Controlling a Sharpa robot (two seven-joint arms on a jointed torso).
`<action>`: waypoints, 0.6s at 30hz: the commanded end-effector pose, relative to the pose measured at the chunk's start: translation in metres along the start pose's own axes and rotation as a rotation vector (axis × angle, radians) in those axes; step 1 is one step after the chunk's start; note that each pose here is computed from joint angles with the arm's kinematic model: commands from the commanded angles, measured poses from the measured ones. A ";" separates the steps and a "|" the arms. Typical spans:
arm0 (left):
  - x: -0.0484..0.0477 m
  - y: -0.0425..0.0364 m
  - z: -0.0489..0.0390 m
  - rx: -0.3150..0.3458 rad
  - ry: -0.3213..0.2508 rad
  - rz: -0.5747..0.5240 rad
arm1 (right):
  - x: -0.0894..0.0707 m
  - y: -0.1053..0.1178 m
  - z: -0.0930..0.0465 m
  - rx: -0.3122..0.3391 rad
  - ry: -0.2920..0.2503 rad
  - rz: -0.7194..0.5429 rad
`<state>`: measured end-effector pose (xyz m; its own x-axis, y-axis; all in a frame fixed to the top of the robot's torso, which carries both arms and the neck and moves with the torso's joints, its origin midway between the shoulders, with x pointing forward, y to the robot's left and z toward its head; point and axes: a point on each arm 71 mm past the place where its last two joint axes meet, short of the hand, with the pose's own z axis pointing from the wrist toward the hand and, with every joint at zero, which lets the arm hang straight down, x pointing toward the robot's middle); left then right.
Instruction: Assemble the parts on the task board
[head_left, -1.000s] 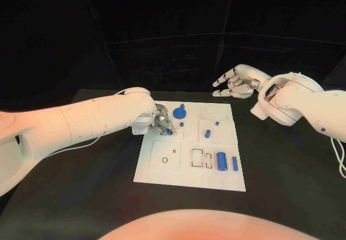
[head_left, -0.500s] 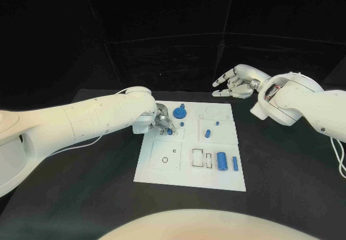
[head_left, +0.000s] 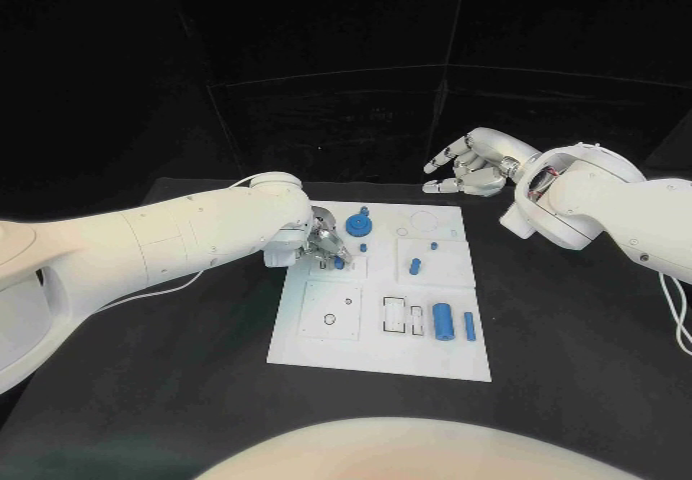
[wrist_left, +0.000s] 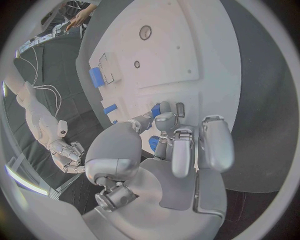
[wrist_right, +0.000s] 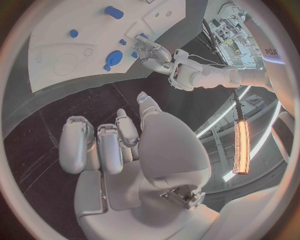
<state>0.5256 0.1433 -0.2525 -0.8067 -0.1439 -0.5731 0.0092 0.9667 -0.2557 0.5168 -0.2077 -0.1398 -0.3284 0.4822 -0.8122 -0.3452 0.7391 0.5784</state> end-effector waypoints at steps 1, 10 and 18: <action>-0.0007 0.0000 -0.0005 0.000 -0.008 0.000 | -0.001 0.001 0.000 -0.015 0.006 -0.003; -0.0025 0.0012 -0.0008 0.001 -0.034 -0.017 | -0.001 0.001 0.000 -0.016 0.003 -0.003; -0.0026 0.0020 -0.0050 0.016 -0.054 -0.031 | -0.001 0.002 0.001 -0.019 0.001 -0.003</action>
<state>0.5242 0.1472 -0.2503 -0.7879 -0.1724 -0.5911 -0.0051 0.9618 -0.2737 0.5166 -0.2070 -0.1397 -0.3301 0.4813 -0.8120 -0.3510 0.7360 0.5789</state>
